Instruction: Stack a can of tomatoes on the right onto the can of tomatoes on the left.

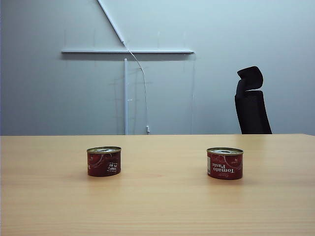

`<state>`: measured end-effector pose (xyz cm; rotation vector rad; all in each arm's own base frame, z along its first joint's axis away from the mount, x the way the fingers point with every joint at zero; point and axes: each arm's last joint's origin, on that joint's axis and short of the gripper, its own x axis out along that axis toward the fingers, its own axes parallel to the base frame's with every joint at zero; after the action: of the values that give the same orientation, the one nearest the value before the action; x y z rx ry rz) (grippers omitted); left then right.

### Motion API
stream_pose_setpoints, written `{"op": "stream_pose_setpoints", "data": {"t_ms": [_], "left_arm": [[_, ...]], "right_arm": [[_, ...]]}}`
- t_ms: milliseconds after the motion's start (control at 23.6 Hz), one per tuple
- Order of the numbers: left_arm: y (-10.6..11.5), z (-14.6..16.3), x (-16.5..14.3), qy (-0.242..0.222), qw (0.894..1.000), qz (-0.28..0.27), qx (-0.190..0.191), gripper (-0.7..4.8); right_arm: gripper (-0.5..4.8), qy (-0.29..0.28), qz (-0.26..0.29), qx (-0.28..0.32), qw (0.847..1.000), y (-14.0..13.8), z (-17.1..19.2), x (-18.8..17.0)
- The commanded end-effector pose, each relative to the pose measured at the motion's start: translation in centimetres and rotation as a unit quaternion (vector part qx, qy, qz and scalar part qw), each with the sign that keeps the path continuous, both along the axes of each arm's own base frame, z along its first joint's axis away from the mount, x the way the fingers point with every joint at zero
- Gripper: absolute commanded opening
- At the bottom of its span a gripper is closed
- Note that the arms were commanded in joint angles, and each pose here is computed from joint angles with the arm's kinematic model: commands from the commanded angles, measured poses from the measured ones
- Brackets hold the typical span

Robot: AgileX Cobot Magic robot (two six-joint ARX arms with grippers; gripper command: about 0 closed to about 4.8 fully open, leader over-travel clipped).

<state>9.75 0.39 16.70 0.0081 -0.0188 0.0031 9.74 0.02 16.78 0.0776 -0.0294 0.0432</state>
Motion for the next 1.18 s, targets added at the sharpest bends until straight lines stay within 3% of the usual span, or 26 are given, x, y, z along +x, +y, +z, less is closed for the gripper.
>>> {"op": "stream_pose_setpoints", "data": {"t_ms": [42, 339, 465, 677, 804, 889, 1100, 1142, 1185], "left_arm": [[0.0, 0.1, 0.0, -0.004, 1.0, -0.002, 0.0, -0.04], [0.0, 0.1, 0.0, -0.004, 1.0, -0.002, 0.0, -0.04], [-0.3, 0.1, 0.0, -0.003, 1.0, -0.011, 0.0, -0.04], [-2.7, 0.1, -0.3, -0.003, 0.992, -0.128, -0.001, -0.04], [-3.8, 0.1, -0.6, -0.003, 0.982, -0.187, -0.001, -0.04], [-5.0, 0.0, -1.0, 0.005, 0.968, -0.25, 0.001, -0.04], [-6.6, -0.6, -1.5, 0.039, 0.944, -0.328, 0.012, -0.04], [-6.9, -0.8, -1.7, 0.049, 0.937, -0.344, 0.016, -0.04], [-7.1, -0.8, -1.8, 0.053, 0.934, -0.353, 0.018, -0.04]], "right_arm": [[-0.05, -0.008, 0.001, 0.0, 1.0, 0.0, 0.0, 0.0], [-0.05, -0.008, 0.002, 0.0, 1.0, 0.0, 0.0, 0.0], [-0.05, -0.01, 0.031, 0.027, 0.999, 0.2, 0.1, 0.0], [-0.05, 0.002, 0.107, 0.152, 0.983, 0.6, 0.3, -0.1], [-0.05, 0.021, 0.142, 0.186, 0.972, 0.8, 0.2, -0.1], [-0.05, 0.057, 0.191, 0.198, 0.96, 1.1, 0.2, -0.3], [-0.05, 0.113, 0.187, 0.172, 0.961, 1.6, -0.2, -0.3], [0.19, 0.12, 0.197, 0.15, 0.961, 1.8, -0.4, -0.1], [0.79, 0.124, 0.206, 0.134, 0.961, 2.0, -0.4, 0.1]]}}
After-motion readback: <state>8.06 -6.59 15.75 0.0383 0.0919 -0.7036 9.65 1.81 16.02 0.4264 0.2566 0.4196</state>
